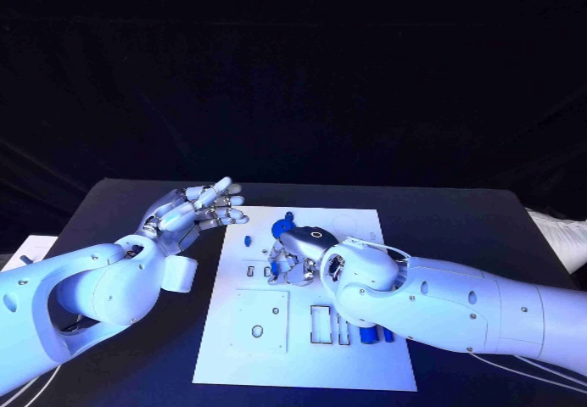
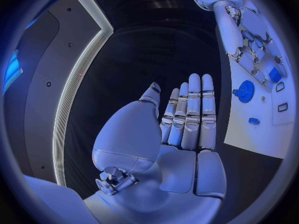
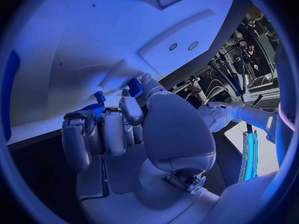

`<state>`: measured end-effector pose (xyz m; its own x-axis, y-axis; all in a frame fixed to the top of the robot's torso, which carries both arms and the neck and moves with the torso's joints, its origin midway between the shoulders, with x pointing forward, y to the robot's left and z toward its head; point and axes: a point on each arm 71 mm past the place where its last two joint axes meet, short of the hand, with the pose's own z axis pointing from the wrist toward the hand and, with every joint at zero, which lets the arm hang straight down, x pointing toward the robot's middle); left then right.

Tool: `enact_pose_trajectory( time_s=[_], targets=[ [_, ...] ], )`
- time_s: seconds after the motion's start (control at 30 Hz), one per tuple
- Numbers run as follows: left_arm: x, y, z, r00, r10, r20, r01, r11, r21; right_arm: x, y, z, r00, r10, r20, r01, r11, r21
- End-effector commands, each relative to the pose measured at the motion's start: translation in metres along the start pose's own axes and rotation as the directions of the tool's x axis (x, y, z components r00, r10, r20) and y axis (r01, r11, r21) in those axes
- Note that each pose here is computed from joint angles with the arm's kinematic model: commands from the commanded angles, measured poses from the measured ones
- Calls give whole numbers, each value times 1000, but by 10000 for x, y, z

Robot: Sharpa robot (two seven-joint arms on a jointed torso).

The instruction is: Assemble the parts on the task board

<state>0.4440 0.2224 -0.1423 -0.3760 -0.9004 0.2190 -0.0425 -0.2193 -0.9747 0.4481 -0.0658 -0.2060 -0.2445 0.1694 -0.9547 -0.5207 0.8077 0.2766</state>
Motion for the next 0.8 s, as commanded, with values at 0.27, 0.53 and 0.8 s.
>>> enact_pose_trajectory(
  time_s=[0.27,0.53,0.8],
  targets=[
    [11,-9,5,1000,-2,-17,2,1000,7,-68,-8,-41,991,49,125,-46,999,-30],
    [-20,6,16,1000,16,-13,-16,1000,-11,-137,29,-105,974,98,204,-75,990,-118],
    [-39,51,57,997,71,-31,-73,996,-51,-232,33,-239,966,133,223,-94,979,-180]
  ],
)
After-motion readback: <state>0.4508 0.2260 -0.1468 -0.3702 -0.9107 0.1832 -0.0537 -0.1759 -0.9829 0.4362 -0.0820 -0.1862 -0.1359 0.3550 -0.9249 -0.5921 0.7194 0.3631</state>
